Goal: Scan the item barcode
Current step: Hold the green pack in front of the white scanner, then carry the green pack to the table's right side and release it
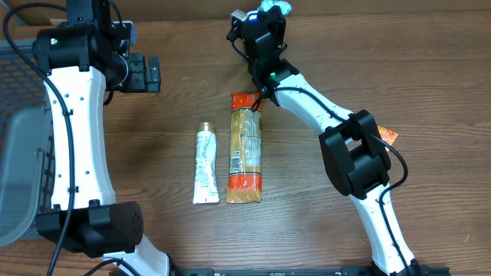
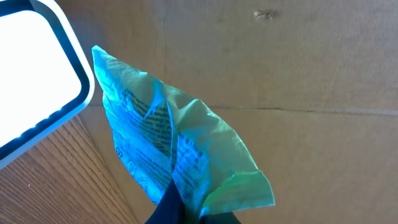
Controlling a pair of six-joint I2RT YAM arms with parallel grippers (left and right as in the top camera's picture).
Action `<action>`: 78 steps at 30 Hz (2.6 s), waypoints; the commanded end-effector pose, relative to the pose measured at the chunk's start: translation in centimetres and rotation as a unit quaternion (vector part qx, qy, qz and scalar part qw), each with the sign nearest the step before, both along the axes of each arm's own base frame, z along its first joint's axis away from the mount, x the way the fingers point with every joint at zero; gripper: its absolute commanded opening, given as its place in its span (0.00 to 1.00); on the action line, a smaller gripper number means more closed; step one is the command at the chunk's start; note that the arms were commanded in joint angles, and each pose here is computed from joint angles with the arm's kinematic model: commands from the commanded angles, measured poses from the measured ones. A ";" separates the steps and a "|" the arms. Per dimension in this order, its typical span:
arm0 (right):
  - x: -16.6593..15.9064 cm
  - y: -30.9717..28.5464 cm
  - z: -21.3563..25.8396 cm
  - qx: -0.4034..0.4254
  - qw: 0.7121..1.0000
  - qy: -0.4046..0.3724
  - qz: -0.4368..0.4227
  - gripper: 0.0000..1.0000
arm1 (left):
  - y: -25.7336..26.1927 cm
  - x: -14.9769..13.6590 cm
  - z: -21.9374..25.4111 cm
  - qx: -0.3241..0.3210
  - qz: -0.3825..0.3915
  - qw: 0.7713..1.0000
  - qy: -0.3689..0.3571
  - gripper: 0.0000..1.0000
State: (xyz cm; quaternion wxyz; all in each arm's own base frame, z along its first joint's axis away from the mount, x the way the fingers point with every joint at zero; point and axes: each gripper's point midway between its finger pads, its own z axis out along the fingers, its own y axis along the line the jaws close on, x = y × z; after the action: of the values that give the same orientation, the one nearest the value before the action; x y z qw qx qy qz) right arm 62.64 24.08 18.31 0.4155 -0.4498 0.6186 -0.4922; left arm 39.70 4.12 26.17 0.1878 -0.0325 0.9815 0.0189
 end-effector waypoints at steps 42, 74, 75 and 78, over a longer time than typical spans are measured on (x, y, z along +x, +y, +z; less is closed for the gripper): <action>-24.9 -22.3 3.2 0.683 0.478 0.252 -0.491 0.04 | -0.2 0.2 -0.4 0.005 -0.011 1.000 0.007 1.00; -25.9 -30.7 -3.8 0.654 0.464 0.182 -0.569 0.64 | -0.2 0.2 -0.4 0.005 -0.011 1.000 0.007 1.00; -25.4 -30.3 -2.6 0.660 0.469 0.186 -0.557 0.64 | -0.2 0.2 -0.4 0.005 -0.011 1.000 0.007 0.99; -24.0 -27.0 -0.2 0.682 0.489 0.240 -0.487 0.67 | -0.2 0.2 -0.4 0.005 -0.011 1.000 0.007 1.00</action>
State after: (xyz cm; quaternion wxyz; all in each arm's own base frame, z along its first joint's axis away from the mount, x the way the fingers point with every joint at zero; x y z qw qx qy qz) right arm 37.19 -5.79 15.42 0.0918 0.3114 0.9451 0.0387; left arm 39.69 4.12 26.14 0.1875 -0.0325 0.9816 0.0189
